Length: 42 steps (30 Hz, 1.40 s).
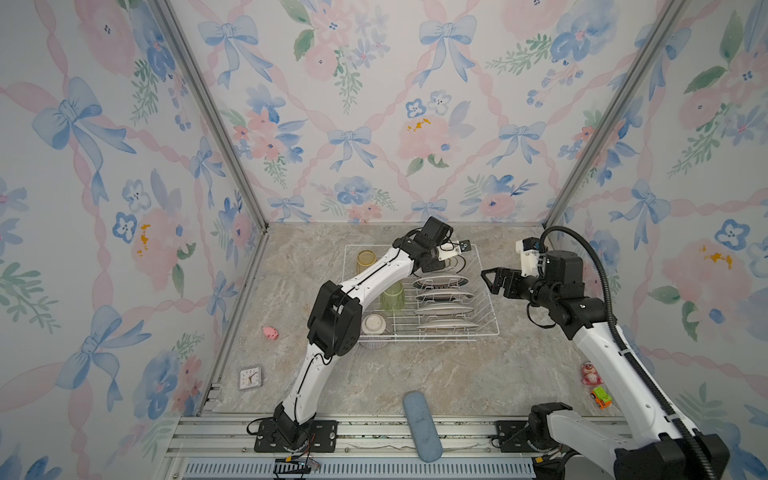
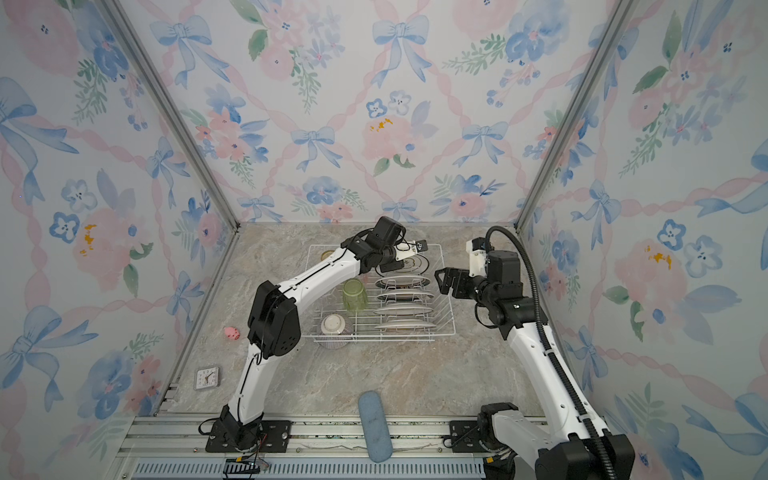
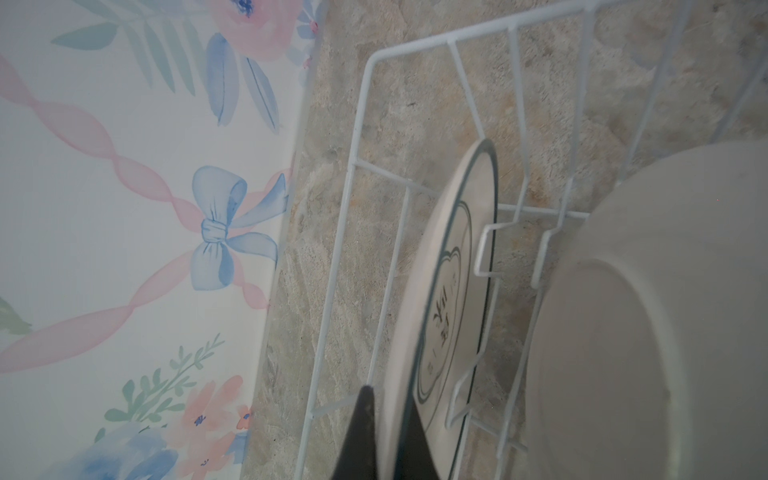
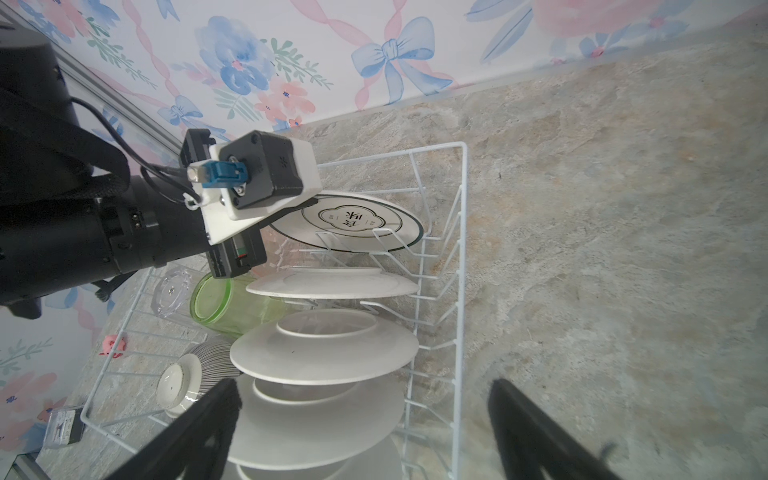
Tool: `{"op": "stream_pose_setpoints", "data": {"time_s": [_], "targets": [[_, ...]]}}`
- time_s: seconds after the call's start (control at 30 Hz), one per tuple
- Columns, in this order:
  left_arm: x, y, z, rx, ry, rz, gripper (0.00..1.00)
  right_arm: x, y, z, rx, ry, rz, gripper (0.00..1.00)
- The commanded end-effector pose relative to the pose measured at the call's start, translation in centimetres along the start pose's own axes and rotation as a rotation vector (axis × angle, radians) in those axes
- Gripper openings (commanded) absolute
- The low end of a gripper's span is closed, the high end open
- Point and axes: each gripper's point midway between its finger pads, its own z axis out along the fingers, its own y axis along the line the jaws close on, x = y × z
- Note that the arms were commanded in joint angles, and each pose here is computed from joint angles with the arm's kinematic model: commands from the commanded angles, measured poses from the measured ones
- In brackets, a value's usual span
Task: Unload the mixed dishes from the dish rack
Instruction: 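Grip the teal-rimmed plate edge with the left gripper and lift it upward, then pass the teal-rimmed plate from the left gripper to the right gripper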
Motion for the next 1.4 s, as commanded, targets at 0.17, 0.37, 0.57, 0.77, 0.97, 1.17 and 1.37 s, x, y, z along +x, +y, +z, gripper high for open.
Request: {"op": "stream_pose_setpoints", "data": {"time_s": [0.17, 0.37, 0.57, 0.77, 0.97, 1.17, 1.37], "targets": [[-1.2, 1.1, -0.6, -0.054, 0.006, -0.014, 0.00, 0.3, 0.3, -0.5, -0.003, -0.014, 0.007, 0.96], [-2.7, 3.6, -3.0, -0.125, -0.029, -0.047, 0.00, 0.3, 0.3, -0.8, -0.003, -0.027, 0.011, 0.95], [-3.9, 5.7, -5.7, -0.176, -0.080, -0.094, 0.00, 0.4, 0.3, -0.8, -0.003, -0.036, 0.020, 0.94], [-4.7, 7.8, -9.1, -0.214, -0.135, -0.175, 0.00, 0.2, 0.1, -0.7, 0.006, -0.051, 0.018, 0.93], [-5.6, 9.9, -12.9, -0.251, -0.207, -0.242, 0.00, 0.1, -0.1, -0.3, 0.004, -0.064, 0.025, 0.93], [-6.4, 11.8, -17.3, -0.200, -0.353, -0.398, 0.00, -0.8, 0.3, -0.1, -0.088, -0.113, 0.060, 0.84], [-5.4, 11.0, -20.5, 0.023, -0.498, -0.612, 0.00, -1.5, 1.0, 0.1, -0.340, -0.178, 0.188, 0.68]]}}
